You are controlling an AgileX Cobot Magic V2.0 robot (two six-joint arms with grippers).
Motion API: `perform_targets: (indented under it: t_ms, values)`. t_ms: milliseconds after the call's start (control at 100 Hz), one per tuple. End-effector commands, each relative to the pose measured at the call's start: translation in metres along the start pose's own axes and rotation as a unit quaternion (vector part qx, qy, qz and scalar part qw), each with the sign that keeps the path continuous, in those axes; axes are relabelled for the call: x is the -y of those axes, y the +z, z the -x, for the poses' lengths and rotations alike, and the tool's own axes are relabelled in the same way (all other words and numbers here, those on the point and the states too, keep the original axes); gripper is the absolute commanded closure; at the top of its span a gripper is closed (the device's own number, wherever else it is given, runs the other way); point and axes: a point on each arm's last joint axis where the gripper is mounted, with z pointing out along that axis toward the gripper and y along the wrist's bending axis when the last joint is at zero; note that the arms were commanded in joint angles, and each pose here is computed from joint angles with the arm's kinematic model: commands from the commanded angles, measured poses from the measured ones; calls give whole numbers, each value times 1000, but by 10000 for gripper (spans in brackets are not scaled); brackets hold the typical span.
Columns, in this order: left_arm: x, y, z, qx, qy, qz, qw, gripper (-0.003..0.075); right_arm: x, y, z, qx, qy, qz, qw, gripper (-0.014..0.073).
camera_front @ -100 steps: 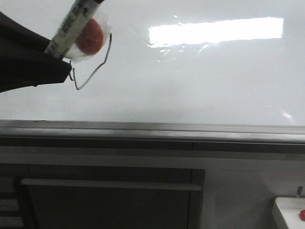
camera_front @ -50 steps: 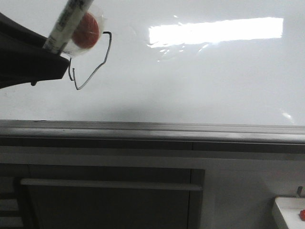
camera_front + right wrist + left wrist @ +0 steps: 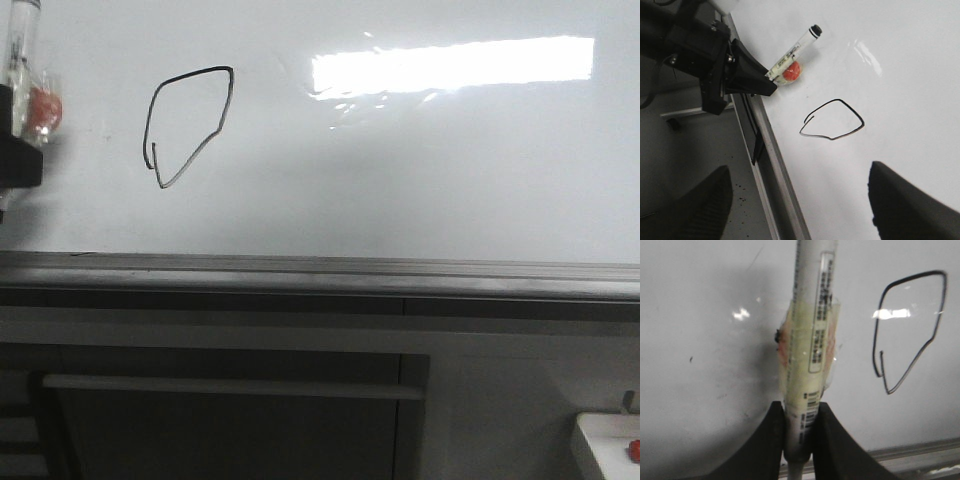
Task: Write number 0 on whiteboard
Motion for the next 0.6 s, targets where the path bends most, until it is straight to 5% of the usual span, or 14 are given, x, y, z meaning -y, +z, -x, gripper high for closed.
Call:
perform_targets:
  t_ms: [0,590]
  values:
    - [4,6,20,30,-20,-1,999,741,5,-20,12,40,5,-21,999,113]
    - [7,20,28,23,-19,1,1000,739,-2,-19,2,-18,27,13,999,113]
